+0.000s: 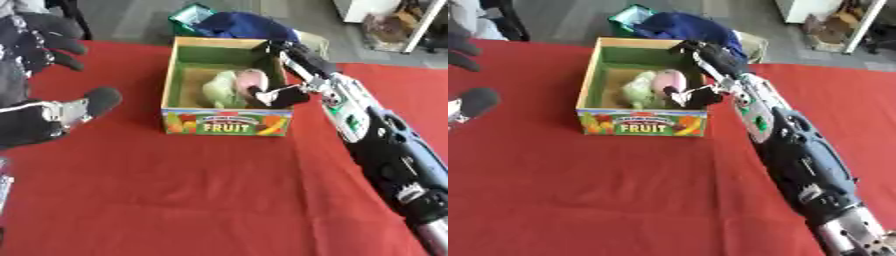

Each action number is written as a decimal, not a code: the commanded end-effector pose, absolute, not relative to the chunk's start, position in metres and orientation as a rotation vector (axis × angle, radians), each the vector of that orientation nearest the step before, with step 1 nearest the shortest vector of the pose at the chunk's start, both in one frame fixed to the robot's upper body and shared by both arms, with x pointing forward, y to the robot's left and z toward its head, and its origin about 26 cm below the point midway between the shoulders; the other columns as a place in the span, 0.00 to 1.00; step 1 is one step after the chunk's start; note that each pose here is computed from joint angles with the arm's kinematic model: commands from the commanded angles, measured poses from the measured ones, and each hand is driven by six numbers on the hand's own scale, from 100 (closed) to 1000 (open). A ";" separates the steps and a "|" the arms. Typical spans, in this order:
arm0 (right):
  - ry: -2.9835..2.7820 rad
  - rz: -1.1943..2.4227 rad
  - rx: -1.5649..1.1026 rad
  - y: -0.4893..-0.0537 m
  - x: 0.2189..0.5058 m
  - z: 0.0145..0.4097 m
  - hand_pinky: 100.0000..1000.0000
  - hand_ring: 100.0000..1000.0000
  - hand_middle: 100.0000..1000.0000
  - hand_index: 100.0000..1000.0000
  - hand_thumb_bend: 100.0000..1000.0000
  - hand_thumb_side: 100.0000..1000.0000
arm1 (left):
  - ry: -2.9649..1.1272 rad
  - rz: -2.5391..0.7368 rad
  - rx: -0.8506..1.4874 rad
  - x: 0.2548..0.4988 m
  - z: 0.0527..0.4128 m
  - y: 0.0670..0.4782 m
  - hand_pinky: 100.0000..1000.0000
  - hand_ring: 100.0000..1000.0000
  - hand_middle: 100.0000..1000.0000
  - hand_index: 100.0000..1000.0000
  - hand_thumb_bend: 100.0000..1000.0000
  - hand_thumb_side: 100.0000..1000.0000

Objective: Pick up objects on the table and place them in the box.

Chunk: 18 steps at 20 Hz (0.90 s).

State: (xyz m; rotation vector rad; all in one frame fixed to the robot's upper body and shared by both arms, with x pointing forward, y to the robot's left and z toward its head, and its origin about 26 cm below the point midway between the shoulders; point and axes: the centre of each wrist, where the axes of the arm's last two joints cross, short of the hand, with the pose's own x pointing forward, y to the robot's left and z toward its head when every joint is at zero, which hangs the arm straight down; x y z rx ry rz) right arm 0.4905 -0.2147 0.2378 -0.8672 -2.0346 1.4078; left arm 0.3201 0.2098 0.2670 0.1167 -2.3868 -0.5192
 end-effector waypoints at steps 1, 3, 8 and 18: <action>-2.103 1.406 -0.904 -0.215 0.484 0.261 0.83 0.89 0.81 0.87 0.28 0.29 | -2.405 -0.526 0.129 0.317 0.272 0.212 0.52 0.58 0.56 0.65 0.80 0.19; -2.160 1.360 -0.876 -0.216 0.480 0.266 0.80 0.88 0.78 0.86 0.24 0.25 | -2.399 -0.516 0.141 0.318 0.270 0.214 0.52 0.58 0.56 0.65 0.80 0.19; -2.322 1.180 -0.740 -0.224 0.455 0.285 0.75 0.84 0.73 0.82 0.13 0.16 | -2.362 -0.474 0.182 0.320 0.261 0.223 0.52 0.58 0.56 0.65 0.80 0.19; -2.395 0.606 -0.254 -0.263 0.370 0.250 0.71 0.85 0.69 0.84 0.00 0.17 | -2.263 -0.371 0.283 0.326 0.235 0.246 0.50 0.57 0.55 0.64 0.78 0.20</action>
